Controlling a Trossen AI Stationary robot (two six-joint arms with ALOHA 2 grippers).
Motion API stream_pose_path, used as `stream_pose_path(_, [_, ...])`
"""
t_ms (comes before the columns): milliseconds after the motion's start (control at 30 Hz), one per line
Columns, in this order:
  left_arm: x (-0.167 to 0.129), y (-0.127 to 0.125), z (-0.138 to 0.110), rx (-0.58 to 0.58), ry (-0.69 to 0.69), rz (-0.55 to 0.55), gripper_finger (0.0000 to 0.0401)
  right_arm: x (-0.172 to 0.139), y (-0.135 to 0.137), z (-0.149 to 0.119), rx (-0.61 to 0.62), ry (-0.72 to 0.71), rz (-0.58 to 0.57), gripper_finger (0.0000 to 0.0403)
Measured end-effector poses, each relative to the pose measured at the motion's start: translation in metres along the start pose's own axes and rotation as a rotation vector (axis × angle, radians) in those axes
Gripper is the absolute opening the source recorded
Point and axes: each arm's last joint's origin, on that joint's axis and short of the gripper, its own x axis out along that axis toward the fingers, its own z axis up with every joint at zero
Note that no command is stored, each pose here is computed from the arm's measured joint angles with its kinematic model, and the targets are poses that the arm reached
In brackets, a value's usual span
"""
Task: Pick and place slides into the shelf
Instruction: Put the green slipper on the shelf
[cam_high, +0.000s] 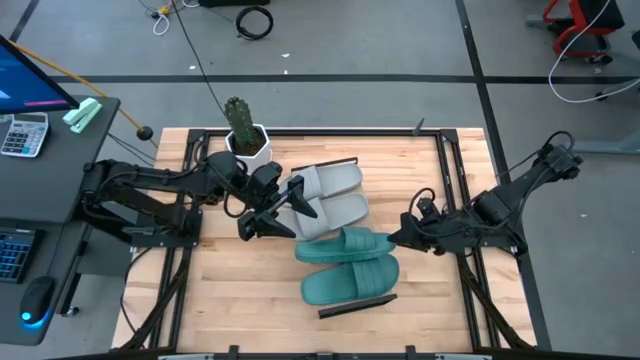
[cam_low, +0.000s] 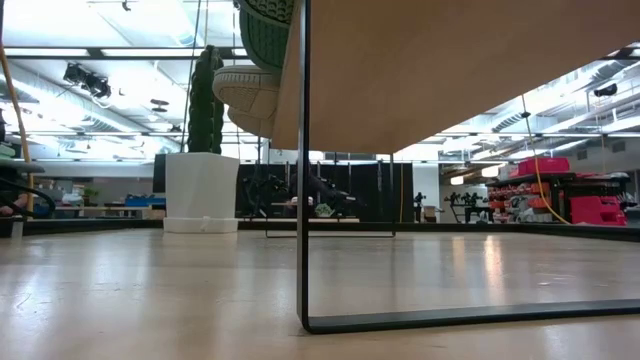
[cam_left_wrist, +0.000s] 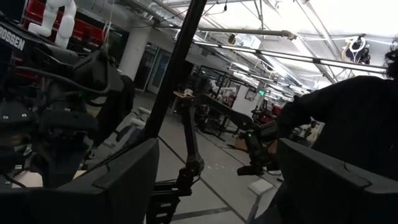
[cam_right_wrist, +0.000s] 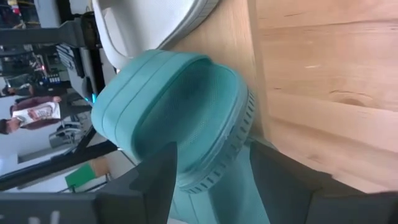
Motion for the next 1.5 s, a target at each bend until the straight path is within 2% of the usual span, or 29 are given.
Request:
stream_pose_path(267, [0.0,0.0,0.0,0.011,-0.004,0.006,0.033,0.015,0.002,-0.008,0.004,-0.017,-0.002,0.0208])
stream_pose_path(367, [0.0,0.0,0.0,0.011,-0.003,0.006,0.0329,0.022,0.001,-0.01,-0.002,-0.045,-0.006,0.0195])
stream_pose_path(467, [0.0,0.0,0.0,0.01,-0.003,0.006,0.0329,0.027,0.0,-0.011,-0.01,-0.068,-0.01,0.0163])
stream_pose_path(700, [0.0,0.0,0.0,-0.001,-0.003,0.006,0.0329,0.024,0.002,-0.009,-0.044,-0.116,0.025,0.0048])
stream_pose_path(1033, [0.0,0.0,0.0,-0.001,-0.003,0.006,0.0329,0.01,0.005,-0.001,-0.08,-0.182,0.088,0.0048])
stream_pose_path(1500, [0.0,0.0,0.0,0.006,-0.006,0.012,0.033,0.02,-0.006,0.0,-0.189,-0.242,-0.037,0.0048])
